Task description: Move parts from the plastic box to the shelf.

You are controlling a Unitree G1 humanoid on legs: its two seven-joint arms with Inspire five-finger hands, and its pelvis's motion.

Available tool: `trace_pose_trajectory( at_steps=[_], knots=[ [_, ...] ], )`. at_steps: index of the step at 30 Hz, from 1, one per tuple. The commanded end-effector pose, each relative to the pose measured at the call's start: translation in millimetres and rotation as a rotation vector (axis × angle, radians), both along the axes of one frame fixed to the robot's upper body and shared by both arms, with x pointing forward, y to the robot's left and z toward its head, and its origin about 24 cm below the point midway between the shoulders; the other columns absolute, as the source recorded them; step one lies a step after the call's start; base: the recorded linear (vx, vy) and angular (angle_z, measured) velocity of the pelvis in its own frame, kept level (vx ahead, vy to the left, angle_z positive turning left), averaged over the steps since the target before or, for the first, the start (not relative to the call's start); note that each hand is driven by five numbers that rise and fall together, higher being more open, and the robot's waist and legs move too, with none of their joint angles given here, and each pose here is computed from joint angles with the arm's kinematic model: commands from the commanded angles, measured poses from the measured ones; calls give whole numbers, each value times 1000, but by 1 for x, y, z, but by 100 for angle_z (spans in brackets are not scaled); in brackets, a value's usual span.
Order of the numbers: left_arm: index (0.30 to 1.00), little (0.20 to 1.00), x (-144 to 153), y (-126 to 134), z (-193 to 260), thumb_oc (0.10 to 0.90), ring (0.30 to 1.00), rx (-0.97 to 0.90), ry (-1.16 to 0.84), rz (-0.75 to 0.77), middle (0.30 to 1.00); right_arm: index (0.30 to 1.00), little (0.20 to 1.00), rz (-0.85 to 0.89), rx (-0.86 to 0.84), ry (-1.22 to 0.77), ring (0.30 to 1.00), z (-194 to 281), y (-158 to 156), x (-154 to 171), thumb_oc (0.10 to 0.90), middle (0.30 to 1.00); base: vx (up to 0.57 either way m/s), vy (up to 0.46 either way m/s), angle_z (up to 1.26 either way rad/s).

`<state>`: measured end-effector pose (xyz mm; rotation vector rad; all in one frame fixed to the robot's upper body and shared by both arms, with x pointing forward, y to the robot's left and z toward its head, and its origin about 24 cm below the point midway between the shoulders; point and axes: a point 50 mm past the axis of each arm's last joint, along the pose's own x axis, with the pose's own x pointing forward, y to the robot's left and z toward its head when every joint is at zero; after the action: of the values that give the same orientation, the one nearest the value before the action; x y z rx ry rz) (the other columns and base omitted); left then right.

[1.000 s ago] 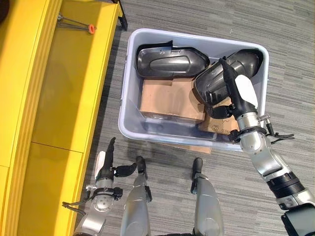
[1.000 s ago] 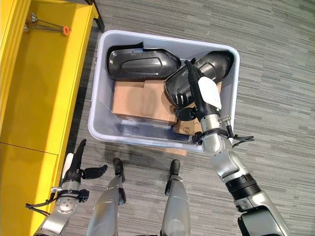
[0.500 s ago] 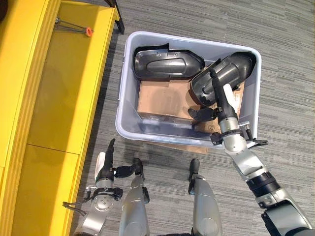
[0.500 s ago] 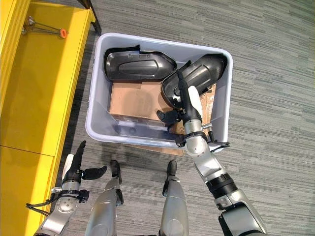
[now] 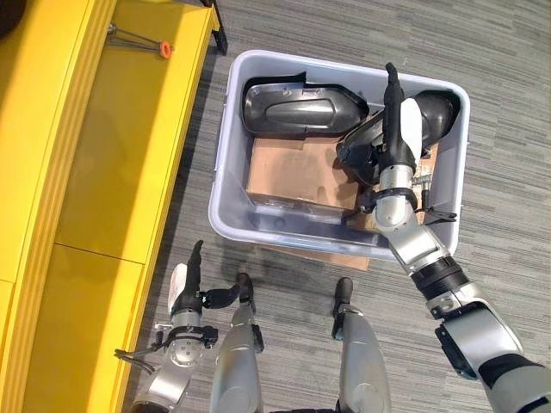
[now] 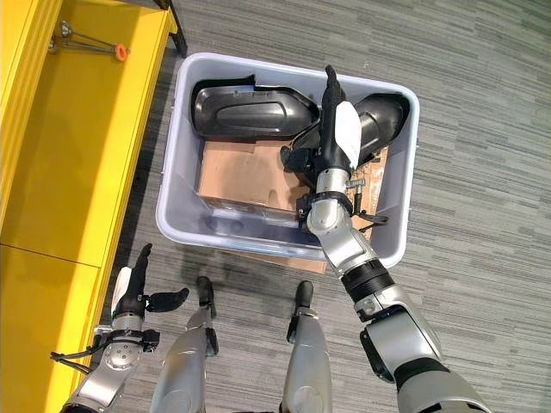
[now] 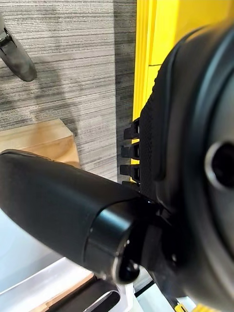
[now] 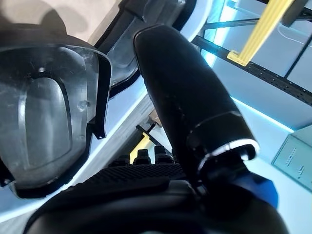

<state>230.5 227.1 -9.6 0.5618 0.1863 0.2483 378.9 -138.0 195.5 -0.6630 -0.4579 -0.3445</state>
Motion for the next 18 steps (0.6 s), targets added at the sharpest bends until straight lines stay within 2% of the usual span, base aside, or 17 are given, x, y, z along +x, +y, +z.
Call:
trace_pose_trajectory(
  at_steps=[1, 5, 18],
  knots=[
    [1000, 1000, 6, 10, 39, 900, 1000, 126, -203, -42, 1000, 1000, 1000, -188, -101, -361, 1000, 83, -17, -4, 900, 1000, -13, 34, 7],
    [1000, 1000, 8, 6, 39, 900, 1000, 127, -213, -53, 1000, 1000, 1000, -276, -94, -355, 1000, 83, -28, 0, 900, 1000, -15, 34, 4],
    [1000, 1000, 9, 1, 36, 900, 1000, 130, -203, -62, 1000, 1000, 1000, -178, -13, -303, 1000, 65, -5, 0, 900, 1000, 1, 38, 0]
  ],
)
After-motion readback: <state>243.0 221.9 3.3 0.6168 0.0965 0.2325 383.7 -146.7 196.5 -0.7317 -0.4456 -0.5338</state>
